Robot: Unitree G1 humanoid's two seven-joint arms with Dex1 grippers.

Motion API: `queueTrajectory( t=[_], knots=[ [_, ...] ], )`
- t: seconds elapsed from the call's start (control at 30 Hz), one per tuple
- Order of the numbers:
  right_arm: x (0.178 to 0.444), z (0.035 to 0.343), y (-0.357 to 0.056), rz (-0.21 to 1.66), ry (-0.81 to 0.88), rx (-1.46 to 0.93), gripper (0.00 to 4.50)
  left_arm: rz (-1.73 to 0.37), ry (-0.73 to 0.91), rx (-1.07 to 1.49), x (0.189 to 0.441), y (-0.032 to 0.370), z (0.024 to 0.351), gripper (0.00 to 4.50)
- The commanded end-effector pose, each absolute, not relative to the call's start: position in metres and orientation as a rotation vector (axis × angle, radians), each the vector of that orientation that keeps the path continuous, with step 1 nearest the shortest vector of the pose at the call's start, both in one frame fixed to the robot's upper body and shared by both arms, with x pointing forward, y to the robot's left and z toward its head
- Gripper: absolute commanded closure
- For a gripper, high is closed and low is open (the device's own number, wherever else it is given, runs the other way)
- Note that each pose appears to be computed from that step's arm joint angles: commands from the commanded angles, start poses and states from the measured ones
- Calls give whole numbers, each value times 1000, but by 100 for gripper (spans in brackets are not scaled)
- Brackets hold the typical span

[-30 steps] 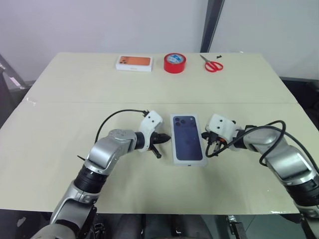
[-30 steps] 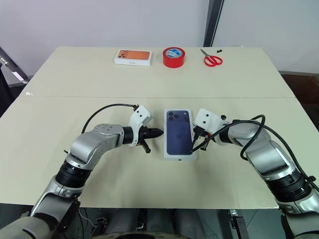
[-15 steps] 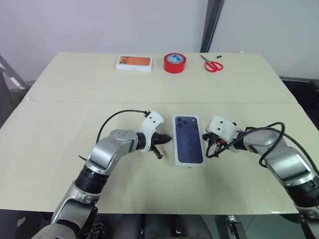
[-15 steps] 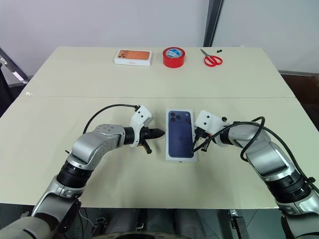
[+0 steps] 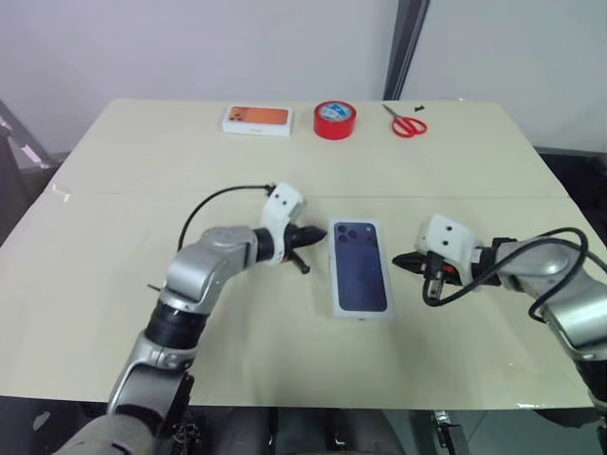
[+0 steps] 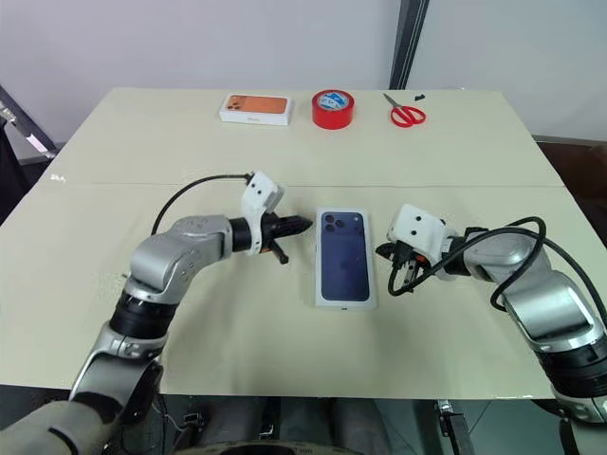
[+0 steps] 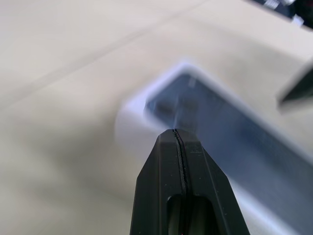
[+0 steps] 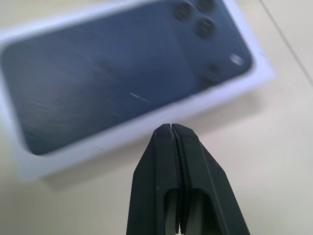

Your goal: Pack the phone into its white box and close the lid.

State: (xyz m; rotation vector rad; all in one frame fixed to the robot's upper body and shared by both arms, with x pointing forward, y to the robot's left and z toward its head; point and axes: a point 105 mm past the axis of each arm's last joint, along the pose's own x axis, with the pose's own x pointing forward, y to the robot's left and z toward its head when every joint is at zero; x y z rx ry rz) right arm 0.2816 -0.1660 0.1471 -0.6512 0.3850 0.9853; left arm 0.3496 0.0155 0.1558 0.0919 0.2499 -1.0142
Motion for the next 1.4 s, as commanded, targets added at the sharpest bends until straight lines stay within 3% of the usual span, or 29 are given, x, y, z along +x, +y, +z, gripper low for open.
queueTrajectory(
  t=[0.03,0.33,0.7,0.83,0.97,1.1,1.23,1.4],
  knots=[
    [278,149,-155,999,359,-653,447,-965,286,116,368,6,148,450],
    [280,133,-152,947,411,-653,447,-926,429,223,385,4,111,450],
    [256,109,-150,1056,501,-722,447,-963,454,213,373,6,98,450],
    [272,120,-152,991,429,-728,447,-920,379,185,377,14,110,450],
    [314,165,-160,810,236,-601,447,-789,132,104,393,50,165,450],
    [345,192,-185,676,136,-526,447,-640,-16,107,386,111,202,450],
    [369,201,-205,599,68,-460,447,-508,-52,122,359,178,211,450],
    [379,199,-209,695,72,-347,447,-361,25,176,318,241,188,450]
  ],
)
